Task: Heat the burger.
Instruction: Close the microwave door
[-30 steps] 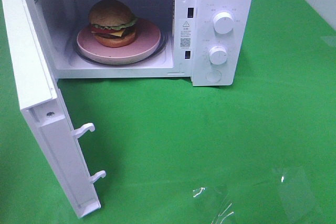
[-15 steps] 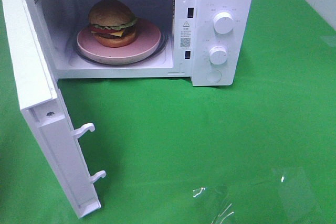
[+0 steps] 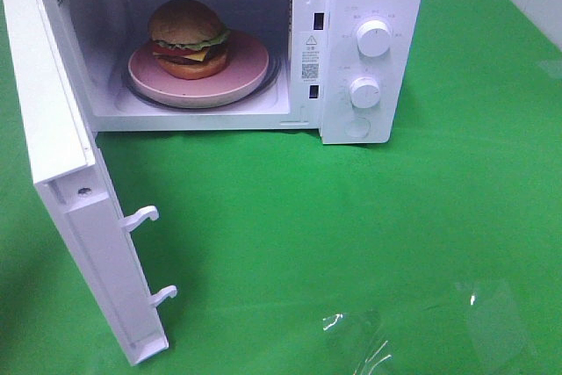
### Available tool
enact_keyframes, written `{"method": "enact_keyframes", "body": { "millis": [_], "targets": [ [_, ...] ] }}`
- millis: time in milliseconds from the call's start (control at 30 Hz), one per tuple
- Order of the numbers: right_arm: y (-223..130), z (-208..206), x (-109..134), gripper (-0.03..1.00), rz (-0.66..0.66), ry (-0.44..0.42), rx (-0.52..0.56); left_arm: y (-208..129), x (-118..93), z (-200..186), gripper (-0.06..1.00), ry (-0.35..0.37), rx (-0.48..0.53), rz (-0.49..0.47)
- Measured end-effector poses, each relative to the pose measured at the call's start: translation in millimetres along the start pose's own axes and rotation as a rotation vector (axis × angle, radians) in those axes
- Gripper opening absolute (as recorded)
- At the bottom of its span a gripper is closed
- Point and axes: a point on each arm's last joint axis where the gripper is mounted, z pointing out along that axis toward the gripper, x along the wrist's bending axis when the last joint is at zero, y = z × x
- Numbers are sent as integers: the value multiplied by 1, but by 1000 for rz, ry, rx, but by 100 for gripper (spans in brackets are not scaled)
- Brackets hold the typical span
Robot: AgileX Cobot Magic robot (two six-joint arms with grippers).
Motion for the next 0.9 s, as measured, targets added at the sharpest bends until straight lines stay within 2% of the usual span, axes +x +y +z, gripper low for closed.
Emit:
{"method": "enact_keyframes", "body": {
  "millis": [33,200,267,300,333,433,800,900],
  "targets": [
    [0,0,0,76,0,0,0,-3,-2,5,0,-32,-3,-4],
    [0,0,0,76,0,0,0,-11,-2,12,0,-57,22,-17],
    [0,0,0,76,0,0,0,-20,-5,20,0,-117,39,-24],
    [0,0,0,76,0,0,0,-20,-5,20,0,-117,39,-24],
    [0,0,0,76,0,0,0,-23,-8,23,0,-153,32,-31],
    [0,0,0,76,0,0,0,-28,-10,27,0,-190,42,-36],
    [0,0,0,76,0,0,0,-42,-13,37,0,-252,97,-43],
    [0,0,0,76,0,0,0,-45,-19,42,0,-288,107,-47]
  ]
}}
